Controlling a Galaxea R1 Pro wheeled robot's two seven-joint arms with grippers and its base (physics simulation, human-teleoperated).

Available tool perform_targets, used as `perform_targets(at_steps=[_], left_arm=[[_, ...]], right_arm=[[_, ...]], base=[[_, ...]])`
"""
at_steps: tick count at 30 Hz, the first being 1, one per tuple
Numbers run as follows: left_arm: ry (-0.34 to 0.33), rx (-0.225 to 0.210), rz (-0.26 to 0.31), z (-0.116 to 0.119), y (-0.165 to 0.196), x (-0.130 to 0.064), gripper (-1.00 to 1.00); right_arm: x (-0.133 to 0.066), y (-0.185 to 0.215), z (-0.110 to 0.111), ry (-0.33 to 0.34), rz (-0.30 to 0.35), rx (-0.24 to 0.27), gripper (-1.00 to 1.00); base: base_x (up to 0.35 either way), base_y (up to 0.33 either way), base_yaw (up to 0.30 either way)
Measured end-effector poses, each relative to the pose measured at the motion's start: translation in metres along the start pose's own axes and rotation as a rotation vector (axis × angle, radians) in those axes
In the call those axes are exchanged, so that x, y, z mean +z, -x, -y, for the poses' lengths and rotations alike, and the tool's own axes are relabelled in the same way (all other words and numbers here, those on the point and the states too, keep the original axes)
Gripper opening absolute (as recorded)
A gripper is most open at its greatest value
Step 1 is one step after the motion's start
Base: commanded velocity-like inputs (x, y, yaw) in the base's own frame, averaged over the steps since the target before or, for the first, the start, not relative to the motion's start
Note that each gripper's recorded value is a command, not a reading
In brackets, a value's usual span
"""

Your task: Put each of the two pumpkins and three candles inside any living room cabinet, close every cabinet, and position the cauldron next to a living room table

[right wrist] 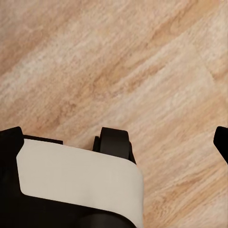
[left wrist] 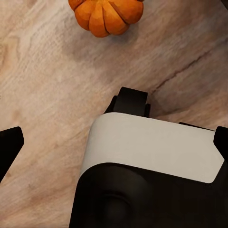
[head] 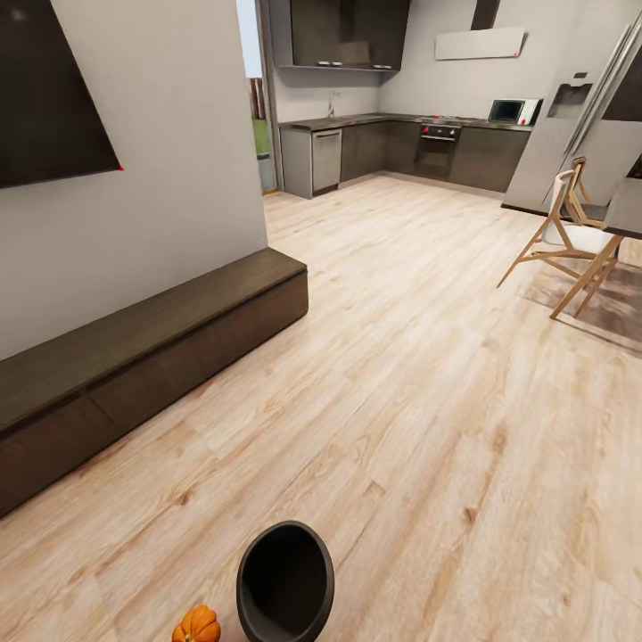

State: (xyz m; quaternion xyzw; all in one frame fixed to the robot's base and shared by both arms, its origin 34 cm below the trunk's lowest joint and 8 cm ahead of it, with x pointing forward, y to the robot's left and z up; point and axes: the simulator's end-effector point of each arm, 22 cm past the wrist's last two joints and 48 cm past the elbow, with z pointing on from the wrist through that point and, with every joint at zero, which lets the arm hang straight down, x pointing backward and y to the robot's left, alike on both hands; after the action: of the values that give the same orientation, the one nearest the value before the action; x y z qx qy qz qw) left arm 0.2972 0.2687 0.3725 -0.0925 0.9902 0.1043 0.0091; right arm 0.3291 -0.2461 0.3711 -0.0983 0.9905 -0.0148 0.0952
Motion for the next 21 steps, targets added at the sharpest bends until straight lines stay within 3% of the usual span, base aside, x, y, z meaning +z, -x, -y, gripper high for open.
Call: perform_targets(at_steps=[11,21], left_arm=[[0.003,-0.003,0.0,-0.002,0.0002,0.0004,1.0],[0.004,-0.004,-0.001,-0.0029,-0.0001,0.0005,1.0]], right_arm=[[0.0002,0.0031,-0.0027,0.004,0.006,0.002,1.0],[0.0003,0.003,-0.0007,0.0,0.006,0.007,1.0]], base=[[0.0,0.0,0.016],[0.0,0.0,0.263]])
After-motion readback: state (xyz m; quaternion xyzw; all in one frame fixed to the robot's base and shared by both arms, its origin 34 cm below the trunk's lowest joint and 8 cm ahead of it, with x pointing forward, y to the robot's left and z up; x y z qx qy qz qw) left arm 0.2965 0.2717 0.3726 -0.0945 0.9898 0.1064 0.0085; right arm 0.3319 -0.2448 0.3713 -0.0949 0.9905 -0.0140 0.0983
